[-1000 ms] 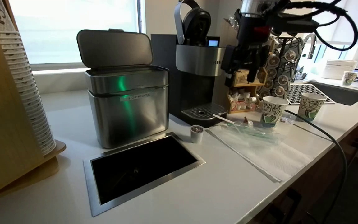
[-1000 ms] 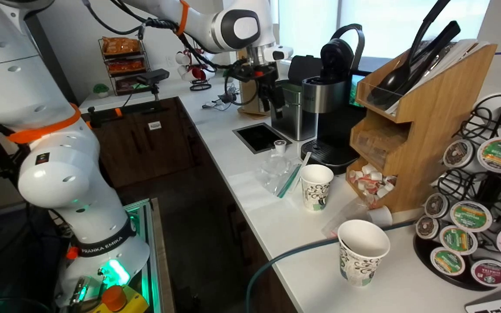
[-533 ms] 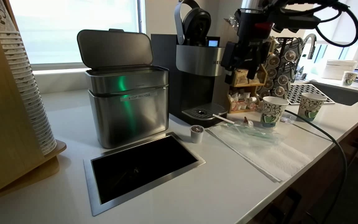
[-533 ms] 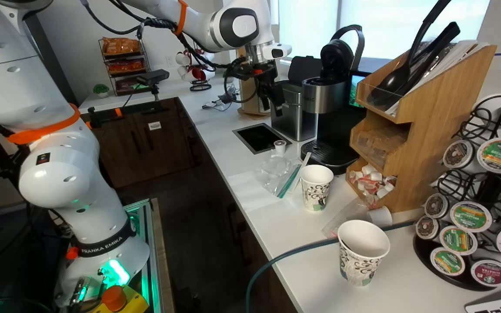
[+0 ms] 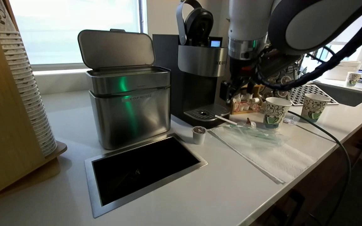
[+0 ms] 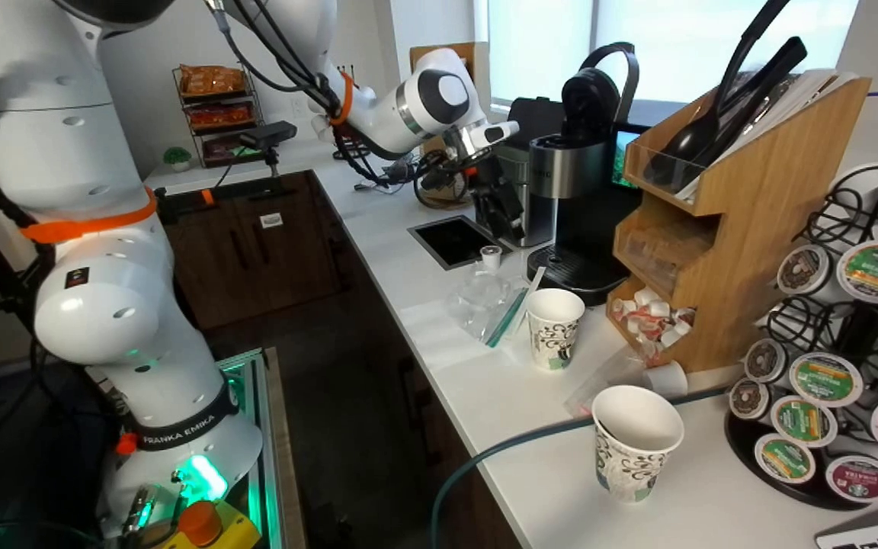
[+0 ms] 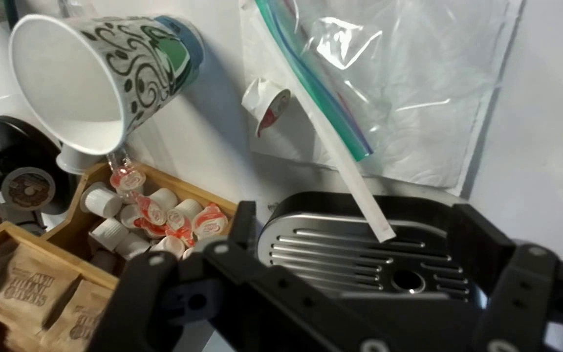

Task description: Stir the contents of the cup

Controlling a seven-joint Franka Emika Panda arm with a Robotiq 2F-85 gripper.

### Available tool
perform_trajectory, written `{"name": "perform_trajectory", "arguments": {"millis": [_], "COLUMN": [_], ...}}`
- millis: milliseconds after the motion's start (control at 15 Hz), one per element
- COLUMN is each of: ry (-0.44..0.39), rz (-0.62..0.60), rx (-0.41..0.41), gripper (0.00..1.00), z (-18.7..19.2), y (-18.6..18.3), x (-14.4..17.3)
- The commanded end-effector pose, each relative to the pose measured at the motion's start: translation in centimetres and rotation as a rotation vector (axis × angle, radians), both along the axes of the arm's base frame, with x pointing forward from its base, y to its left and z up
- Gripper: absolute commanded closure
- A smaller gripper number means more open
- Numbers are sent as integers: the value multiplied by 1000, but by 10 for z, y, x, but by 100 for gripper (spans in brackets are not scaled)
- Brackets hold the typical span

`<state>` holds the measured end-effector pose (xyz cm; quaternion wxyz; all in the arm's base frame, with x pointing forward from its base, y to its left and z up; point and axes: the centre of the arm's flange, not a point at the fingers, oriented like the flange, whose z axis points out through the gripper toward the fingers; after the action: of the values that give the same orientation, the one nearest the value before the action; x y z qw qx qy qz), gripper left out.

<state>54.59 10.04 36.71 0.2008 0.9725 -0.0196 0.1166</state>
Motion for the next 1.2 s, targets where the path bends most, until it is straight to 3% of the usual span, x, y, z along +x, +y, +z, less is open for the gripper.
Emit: {"name": "perform_trajectory", "arguments": {"millis": [0,333,600,800,933,1133], "ry": [18,37,38,4,-24,-23], "rz": [-7,-50,-7,-11,-16,-8], "rx": [0,-16,-55,-98,-106,-108], "gripper": [0,0,0,10,10,0], "z": [-12,-30,-58,-69,-75,-83], "y": [3,3,1,3,9,24], "x": [3,15,28,39,48,50]}}
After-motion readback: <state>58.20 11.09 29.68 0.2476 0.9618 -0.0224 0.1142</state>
